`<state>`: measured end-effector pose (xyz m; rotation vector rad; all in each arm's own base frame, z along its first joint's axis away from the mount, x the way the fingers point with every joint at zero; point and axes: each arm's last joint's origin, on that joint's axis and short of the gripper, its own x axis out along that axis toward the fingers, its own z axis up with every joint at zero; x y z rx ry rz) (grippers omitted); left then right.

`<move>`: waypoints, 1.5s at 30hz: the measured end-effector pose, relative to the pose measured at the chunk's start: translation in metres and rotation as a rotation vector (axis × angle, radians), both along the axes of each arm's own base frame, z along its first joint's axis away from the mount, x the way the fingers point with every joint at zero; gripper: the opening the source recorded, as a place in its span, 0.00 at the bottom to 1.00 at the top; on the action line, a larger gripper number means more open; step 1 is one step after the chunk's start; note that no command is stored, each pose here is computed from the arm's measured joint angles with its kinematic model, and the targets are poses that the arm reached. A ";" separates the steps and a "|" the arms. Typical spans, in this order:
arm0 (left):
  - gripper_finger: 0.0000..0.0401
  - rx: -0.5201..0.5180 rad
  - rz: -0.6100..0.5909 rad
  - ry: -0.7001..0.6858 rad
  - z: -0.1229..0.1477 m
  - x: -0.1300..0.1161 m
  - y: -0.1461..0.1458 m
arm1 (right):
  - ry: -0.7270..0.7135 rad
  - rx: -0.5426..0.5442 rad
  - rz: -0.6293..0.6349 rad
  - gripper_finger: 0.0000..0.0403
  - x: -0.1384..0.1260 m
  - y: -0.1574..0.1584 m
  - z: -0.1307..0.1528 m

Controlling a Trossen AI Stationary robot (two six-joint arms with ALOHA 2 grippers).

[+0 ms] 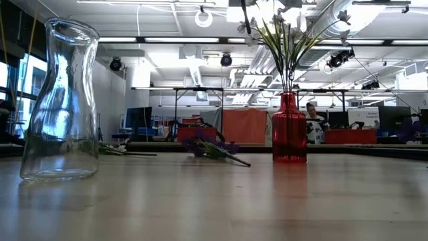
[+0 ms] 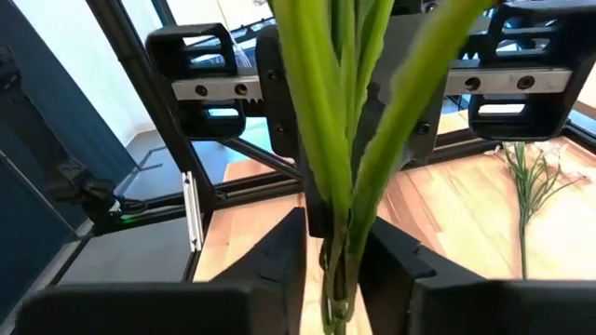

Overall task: Sort flowers into vase by color
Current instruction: Put the bottom white flowers into the red vase

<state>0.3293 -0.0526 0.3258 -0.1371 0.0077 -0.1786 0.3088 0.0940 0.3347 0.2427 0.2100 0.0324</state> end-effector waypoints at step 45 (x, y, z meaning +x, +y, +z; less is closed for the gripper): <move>0.52 -0.232 0.148 0.144 -0.032 -0.085 0.018 | 0.033 0.071 -0.096 0.00 -0.115 0.009 -0.031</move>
